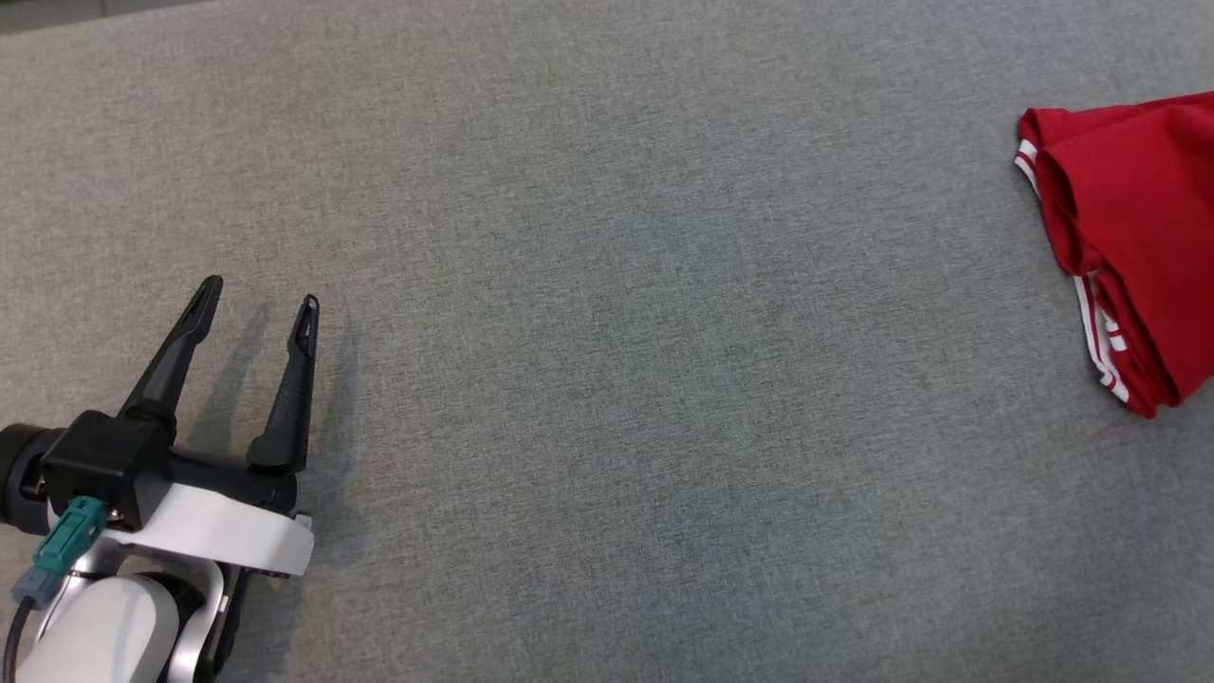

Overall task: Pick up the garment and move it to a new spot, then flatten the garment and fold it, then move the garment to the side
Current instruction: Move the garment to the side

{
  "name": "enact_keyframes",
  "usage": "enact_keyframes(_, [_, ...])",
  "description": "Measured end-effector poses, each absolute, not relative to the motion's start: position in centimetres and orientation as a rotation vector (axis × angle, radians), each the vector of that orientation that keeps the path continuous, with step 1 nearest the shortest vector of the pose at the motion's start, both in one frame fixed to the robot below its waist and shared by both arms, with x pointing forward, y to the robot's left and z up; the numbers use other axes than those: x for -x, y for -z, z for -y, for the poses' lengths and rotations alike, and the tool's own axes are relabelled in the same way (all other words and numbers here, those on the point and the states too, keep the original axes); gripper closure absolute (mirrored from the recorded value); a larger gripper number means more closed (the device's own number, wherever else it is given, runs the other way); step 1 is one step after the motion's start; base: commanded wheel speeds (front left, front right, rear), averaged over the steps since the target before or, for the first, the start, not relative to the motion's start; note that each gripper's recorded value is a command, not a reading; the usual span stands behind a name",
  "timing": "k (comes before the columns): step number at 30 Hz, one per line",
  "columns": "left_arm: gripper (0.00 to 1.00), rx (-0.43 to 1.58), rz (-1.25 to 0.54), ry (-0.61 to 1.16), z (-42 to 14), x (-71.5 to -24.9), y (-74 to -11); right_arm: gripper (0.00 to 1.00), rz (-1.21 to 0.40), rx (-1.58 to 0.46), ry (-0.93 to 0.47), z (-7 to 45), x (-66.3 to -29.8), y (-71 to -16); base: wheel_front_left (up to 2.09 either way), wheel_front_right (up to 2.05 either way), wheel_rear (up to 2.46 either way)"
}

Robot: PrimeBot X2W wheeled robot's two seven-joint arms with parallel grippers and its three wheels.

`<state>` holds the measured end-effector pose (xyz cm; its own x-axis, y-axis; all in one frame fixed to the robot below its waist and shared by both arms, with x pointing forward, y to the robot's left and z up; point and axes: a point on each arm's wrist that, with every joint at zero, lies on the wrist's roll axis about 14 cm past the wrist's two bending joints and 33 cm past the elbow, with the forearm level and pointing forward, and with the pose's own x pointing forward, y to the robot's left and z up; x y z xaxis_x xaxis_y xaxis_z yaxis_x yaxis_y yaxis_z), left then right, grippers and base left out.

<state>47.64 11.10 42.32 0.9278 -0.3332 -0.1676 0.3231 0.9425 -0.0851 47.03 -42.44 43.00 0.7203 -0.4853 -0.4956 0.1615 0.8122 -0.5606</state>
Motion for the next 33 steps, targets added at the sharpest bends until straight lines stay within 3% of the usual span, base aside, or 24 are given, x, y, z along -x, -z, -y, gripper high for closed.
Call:
enact_keyframes(3, [0.0, 0.05, -0.19, 0.325, -11.7, -47.6, -42.1, 0.98, -0.678, 0.515, 0.376, 42.5, -47.7, -42.5, 0.0, 0.0, 0.0])
enact_keyframes(4, [0.0, 0.048, -0.192, 0.321, -11.8, -47.6, -42.0, 0.89, -0.687, 0.513, 0.38, 42.6, -47.7, -42.2, 0.0, 0.0, 0.0])
enact_keyframes(5, [0.0, 0.048, -0.193, 0.317, -11.9, -47.5, -42.0, 0.89, -0.694, 0.514, 0.385, 42.7, -47.7, -42.0, 0.0, 0.0, 0.0])
enact_keyframes(7, [0.0, 0.051, -0.191, 0.312, -12.1, -47.3, -42.1, 0.76, -0.702, 0.525, 0.394, 43.0, -47.6, -41.9, 0.0, 0.0, 0.0])
enact_keyframes(8, [0.0, 0.052, -0.187, 0.307, -12.1, -47.2, -42.2, 0.53, -0.717, 0.523, 0.407, 43.3, -47.3, -41.8, 0.0, 0.0, 0.0])
enact_keyframes(9, [0.0, 0.052, -0.187, 0.307, -12.1, -47.2, -42.2, 0.13, -0.717, 0.523, 0.407, 43.3, -47.3, -41.8, 0.0, 0.0, 0.0])
enact_keyframes(10, [0.0, 0.053, -0.184, 0.303, -12.2, -47.1, -42.4, 0.0, -0.738, 0.503, 0.426, 43.5, -46.9, -41.5, 0.0, 0.0, 0.0])
enact_keyframes(17, [0.0, 0.068, -0.129, 0.266, -12.9, -46.1, -44.5, 0.0, -0.633, 0.436, 0.383, 40.3, -47.8, -42.5, 0.0, 0.0, 0.0])
enact_keyframes(21, [0.0, 0.089, -0.102, 0.209, -13.9, -43.8, -45.9, 0.0, -0.431, 0.292, 0.323, 36.2, -47.8, -44.9, 0.0, 0.0, 0.0])
enact_keyframes(25, [0.0, 0.112, -0.07, 0.135, -15.4, -41.2, -47.4, 0.0, -0.274, 0.136, 0.266, 32.1, -46.1, -46.5, 0.0, 0.0, 0.0])
enact_keyframes(33, [0.0, 0.147, -0.048, -0.094, -21.2, -35.0, -48.6, 0.0, -0.169, -0.075, 0.062, 23.2, -40.7, -49.1, 0.0, 0.0, 0.0])
